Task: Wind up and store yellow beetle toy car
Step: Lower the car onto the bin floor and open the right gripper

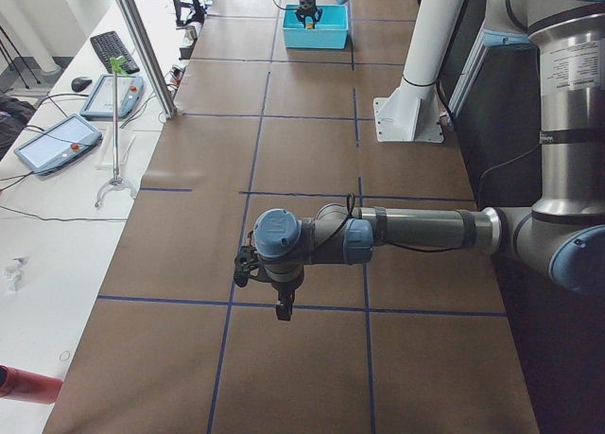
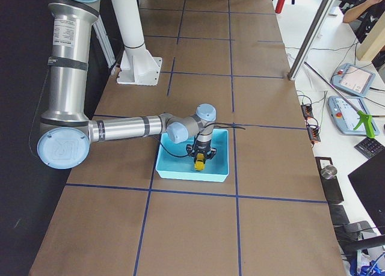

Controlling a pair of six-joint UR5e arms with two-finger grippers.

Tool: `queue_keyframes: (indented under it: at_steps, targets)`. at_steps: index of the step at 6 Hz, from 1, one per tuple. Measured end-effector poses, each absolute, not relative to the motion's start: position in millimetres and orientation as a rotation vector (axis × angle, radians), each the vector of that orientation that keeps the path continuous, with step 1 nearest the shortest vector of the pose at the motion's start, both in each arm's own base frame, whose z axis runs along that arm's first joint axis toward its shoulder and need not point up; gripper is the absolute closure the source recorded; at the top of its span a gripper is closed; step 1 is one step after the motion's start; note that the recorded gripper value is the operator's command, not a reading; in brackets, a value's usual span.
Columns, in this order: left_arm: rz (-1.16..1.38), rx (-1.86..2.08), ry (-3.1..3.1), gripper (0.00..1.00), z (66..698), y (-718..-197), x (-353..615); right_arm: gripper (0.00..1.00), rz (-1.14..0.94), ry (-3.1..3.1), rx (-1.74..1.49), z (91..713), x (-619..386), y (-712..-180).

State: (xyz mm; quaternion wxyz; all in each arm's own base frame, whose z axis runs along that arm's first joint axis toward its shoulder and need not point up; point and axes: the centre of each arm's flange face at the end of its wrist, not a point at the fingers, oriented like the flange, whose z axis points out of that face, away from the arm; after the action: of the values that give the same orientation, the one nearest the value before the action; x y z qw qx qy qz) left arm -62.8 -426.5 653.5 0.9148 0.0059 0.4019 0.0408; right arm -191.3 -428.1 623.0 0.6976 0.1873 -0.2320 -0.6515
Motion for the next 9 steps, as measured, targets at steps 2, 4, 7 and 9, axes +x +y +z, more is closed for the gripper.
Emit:
queue_keyframes:
  at_steps: [2, 4, 7, 9]
  targets:
    - [0.084, 0.012, 0.827, 0.00, 653.6, -426.5, -62.8, 0.76, -1.464, -0.527, 0.413, 624.4, -198.8, -424.3]
    - [0.083, 0.011, 0.827, 0.00, 654.1, -426.3, -62.8, 0.55, -1.471, -0.530, 0.409, 624.8, -203.1, -422.2]
    - [0.082, 0.009, 0.827, 0.00, 654.9, -425.4, -63.0, 0.00, -1.464, -0.533, 0.408, 624.3, -205.6, -421.2]
    - [0.082, 0.009, 0.827, 0.00, 655.1, -425.0, -63.1, 0.00, -1.472, -0.532, 0.432, 620.3, -206.4, -421.8]
